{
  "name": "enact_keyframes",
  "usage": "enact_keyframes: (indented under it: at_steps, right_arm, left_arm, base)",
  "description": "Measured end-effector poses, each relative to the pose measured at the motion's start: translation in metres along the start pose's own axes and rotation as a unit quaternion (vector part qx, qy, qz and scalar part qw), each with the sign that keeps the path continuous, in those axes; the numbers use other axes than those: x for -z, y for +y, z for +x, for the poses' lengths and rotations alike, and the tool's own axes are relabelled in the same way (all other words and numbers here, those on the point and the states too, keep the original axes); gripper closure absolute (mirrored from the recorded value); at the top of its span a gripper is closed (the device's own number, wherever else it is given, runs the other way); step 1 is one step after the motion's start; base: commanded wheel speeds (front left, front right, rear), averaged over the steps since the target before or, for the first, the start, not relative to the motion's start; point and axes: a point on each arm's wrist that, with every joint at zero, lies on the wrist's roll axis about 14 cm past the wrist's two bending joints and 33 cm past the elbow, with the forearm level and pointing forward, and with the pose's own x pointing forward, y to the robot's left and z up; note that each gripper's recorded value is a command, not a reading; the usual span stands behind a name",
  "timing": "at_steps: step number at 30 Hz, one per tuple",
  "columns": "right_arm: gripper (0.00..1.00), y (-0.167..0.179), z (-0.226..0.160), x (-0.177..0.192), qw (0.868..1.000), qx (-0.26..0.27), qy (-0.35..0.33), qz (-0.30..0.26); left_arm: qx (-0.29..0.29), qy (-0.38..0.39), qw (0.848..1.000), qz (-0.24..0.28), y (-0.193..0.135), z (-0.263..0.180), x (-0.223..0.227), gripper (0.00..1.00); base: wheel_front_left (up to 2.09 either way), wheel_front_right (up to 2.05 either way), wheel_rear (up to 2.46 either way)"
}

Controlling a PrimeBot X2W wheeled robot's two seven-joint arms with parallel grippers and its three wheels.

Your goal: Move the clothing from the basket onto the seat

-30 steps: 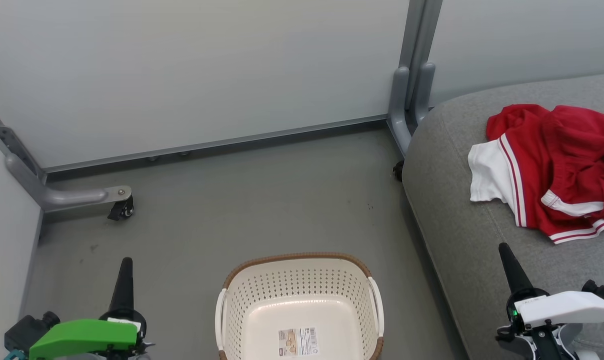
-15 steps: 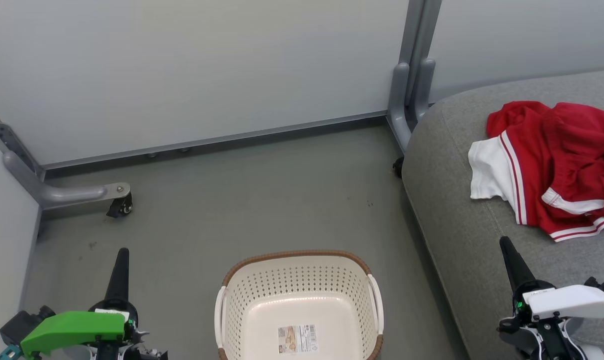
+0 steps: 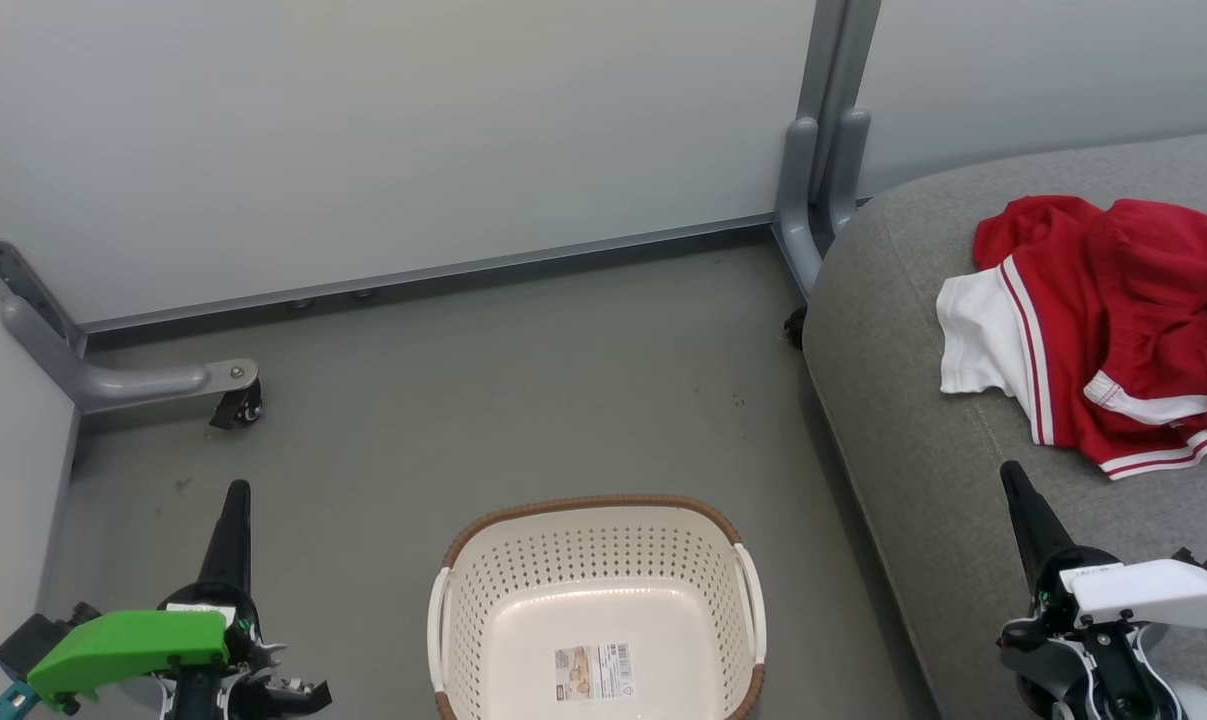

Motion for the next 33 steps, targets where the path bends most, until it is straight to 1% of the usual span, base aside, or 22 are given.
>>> enact_keyframes:
  at_steps: [19,33]
  right_arm:
    - [1.0,0.0032,0.0068,-0.0025,0.998,-0.007,0.001,0.061]
    - [1.0,0.0032,0.0068,-0.0026,0.998,-0.007,0.001,0.063]
  left_arm:
    - [0.013,0.001,0.998,-0.066,-0.0061,0.0092,-0.0031,1.0]
    - [0.014,0.001,0.998,-0.067,-0.0069,0.0096,-0.0038,1.0]
  base:
    - [0.0,0.0,0.0]
    - [0.0,0.0,0.0]
